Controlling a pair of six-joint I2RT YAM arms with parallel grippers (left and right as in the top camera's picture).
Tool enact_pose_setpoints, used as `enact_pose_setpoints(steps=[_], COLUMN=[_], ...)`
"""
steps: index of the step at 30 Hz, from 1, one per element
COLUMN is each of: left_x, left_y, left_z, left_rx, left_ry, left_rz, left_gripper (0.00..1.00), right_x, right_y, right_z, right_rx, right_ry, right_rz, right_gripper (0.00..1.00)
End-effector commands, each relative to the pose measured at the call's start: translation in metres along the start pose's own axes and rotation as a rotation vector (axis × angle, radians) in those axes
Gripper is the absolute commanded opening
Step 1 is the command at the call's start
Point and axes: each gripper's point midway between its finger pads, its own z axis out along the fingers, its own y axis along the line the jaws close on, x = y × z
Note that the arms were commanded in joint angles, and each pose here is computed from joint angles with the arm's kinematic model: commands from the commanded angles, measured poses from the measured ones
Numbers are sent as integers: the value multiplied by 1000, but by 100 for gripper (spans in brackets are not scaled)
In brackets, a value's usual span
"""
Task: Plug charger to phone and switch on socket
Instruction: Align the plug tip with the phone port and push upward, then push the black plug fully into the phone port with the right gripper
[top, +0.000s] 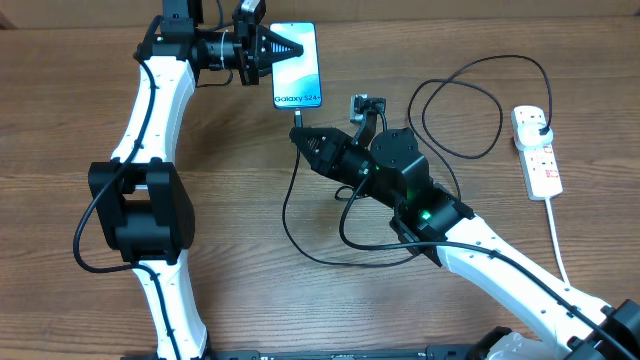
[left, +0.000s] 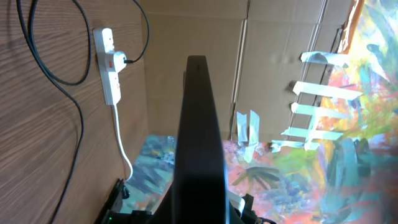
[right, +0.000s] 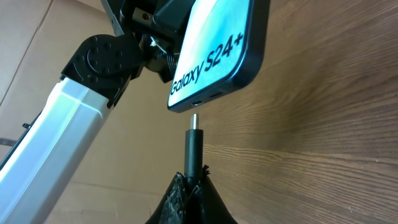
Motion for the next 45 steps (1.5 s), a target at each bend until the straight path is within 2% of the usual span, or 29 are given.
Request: enact_pose_setpoints(steps=[1,13,22,28,33,37,45], left_x=[5,5,5,5,4,4,4], left_y=[-14,-14,-15,-15,-15,-15,-15], left_z=[-2,-1,-1,-1,-1,-2,-2], left_rx=[32,32,33,33,33,33,33], left_ry=[30,31,31,31,31,30,29], left_rz=[-4,16,34,34,36,37,41], left_gripper=[4,4,4,4,4,4,4], right_x=[-3,-5,1,3,-5,-6,-7], right_y=[0,-1,15,5,12,0,-3], right_z=[0,0,0,0,-2,-4,-7], right_rx=[5,9,-65,-40,-109,-93,-134], right_ry=[-18,-31,10,37,66,72,48], right_rz=[-10,-10,-67,108,126,204,144], right_gripper=[4,4,4,4,4,4,4])
